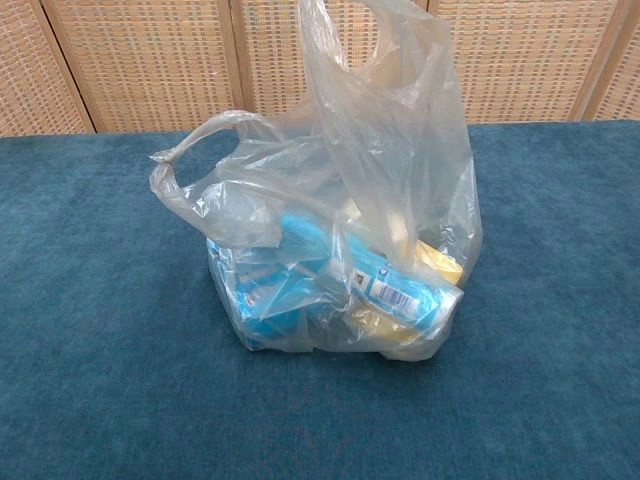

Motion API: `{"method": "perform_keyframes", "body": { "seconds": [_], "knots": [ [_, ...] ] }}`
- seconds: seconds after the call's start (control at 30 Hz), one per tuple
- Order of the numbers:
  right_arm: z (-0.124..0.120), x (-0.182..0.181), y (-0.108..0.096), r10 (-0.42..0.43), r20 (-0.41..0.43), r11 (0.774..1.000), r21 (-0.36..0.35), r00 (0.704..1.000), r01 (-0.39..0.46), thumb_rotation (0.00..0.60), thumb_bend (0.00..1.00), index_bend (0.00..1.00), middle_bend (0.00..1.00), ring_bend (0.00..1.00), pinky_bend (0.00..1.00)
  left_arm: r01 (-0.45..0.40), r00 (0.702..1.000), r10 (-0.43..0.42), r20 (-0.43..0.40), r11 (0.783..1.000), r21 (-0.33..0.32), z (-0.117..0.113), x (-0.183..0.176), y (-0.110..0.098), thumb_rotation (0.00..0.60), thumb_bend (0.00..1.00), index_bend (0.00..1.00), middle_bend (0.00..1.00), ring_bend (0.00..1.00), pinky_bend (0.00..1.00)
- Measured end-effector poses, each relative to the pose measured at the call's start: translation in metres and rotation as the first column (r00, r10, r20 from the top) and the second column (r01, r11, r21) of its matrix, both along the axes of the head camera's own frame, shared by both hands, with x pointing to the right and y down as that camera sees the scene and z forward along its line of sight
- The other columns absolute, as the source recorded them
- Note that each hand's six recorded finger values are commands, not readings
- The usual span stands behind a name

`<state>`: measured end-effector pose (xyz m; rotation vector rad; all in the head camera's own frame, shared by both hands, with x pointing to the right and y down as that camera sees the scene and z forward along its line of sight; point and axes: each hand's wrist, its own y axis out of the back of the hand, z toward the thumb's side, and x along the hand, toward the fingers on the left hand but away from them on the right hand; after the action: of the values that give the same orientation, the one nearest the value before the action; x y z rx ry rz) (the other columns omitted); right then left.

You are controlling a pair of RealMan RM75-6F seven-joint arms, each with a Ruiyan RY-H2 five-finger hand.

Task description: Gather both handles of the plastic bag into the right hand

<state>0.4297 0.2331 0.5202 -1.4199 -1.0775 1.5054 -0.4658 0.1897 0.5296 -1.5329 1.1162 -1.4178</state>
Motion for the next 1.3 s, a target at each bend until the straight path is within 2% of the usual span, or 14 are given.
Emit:
{"method": "perform_keyframes", "body": {
  "seconds": [0.37,0.57,0.67,0.77,0.87,0.97,1.1,1.17,1.23,1.27,1.3],
  "knots": [
    [0.003,-0.004,0.0,-0.005,0.034,1.0,-0.004,0.999,0.006,0.6,0.0,0.0,0.0,0.0,0.0,0.006,1.0,-0.006,-0.001,1.0,-0.002,-0.003,0.0,0.0,0.6,0.05,0.0,0.0,0.0,0.0],
    [0.0,-0.018,-0.015,-0.039,0.179,0.999,0.027,0.983,0.034,0.6,0.0,0.0,0.03,0.0,0.0,0.018,1.0,-0.018,-0.019,1.0,0.009,-0.011,0.002,-0.007,0.6,0.07,0.0,0.0,0.0,0.0],
    [-0.002,-0.027,-0.027,-0.058,0.29,0.998,0.028,0.955,0.052,0.6,0.02,0.0,0.04,0.0,0.0,0.032,0.999,-0.031,-0.031,0.999,0.02,-0.019,0.004,-0.013,0.6,0.06,0.0,0.0,0.0,0.0],
    [-0.001,-0.039,-0.04,-0.069,0.421,0.997,0.005,0.904,0.073,0.6,0.12,0.0,0.04,0.0,0.0,0.045,0.998,-0.044,-0.042,0.999,0.024,-0.024,0.009,-0.019,0.6,0.06,0.0,0.0,0.0,0.0],
    [-0.002,-0.052,-0.053,-0.062,0.56,0.995,-0.029,0.826,0.094,0.6,0.21,0.0,0.04,0.0,0.0,0.042,0.998,-0.041,-0.04,0.999,0.019,-0.025,0.012,-0.023,0.6,0.06,0.0,0.0,0.0,0.0],
    [-0.003,-0.068,-0.067,-0.038,0.687,0.99,-0.072,0.726,0.12,0.6,0.28,0.0,0.05,0.0,0.0,0.037,0.998,-0.037,-0.046,0.999,0.007,-0.022,0.015,-0.024,0.6,0.06,0.0,0.0,0.0,0.0],
    [-0.009,-0.097,-0.089,0.006,0.82,0.976,-0.13,0.572,0.176,0.6,0.36,0.02,0.09,0.0,0.02,0.042,0.998,-0.042,-0.056,0.999,-0.002,-0.021,0.014,-0.025,0.6,0.06,0.0,0.0,0.0,0.0],
    [-0.011,-0.112,-0.098,0.031,0.86,0.967,-0.154,0.509,0.202,0.6,0.38,0.04,0.12,0.0,0.05,0.047,0.997,-0.047,-0.059,0.999,-0.005,-0.02,0.013,-0.026,0.6,0.06,0.0,0.0,0.0,0.0],
    [-0.014,-0.132,-0.107,0.074,0.898,0.953,-0.192,0.433,0.235,0.6,0.41,0.07,0.14,0.02,0.08,0.052,0.997,-0.053,-0.064,0.999,-0.007,-0.02,0.012,-0.027,0.6,0.06,0.0,0.0,0.0,0.0],
    [-0.014,-0.136,-0.109,0.086,0.905,0.949,-0.202,0.416,0.243,0.6,0.42,0.07,0.15,0.02,0.09,0.054,0.996,-0.054,-0.065,0.999,-0.008,-0.02,0.011,-0.027,0.6,0.06,0.0,0.0,0.0,0.0],
    [-0.014,-0.146,-0.111,0.112,0.916,0.94,-0.223,0.386,0.258,0.6,0.44,0.07,0.15,0.03,0.1,0.055,0.996,-0.056,-0.067,0.998,-0.008,-0.02,0.011,-0.027,0.6,0.07,0.0,0.0,0.0,0.0]
  ]
}}
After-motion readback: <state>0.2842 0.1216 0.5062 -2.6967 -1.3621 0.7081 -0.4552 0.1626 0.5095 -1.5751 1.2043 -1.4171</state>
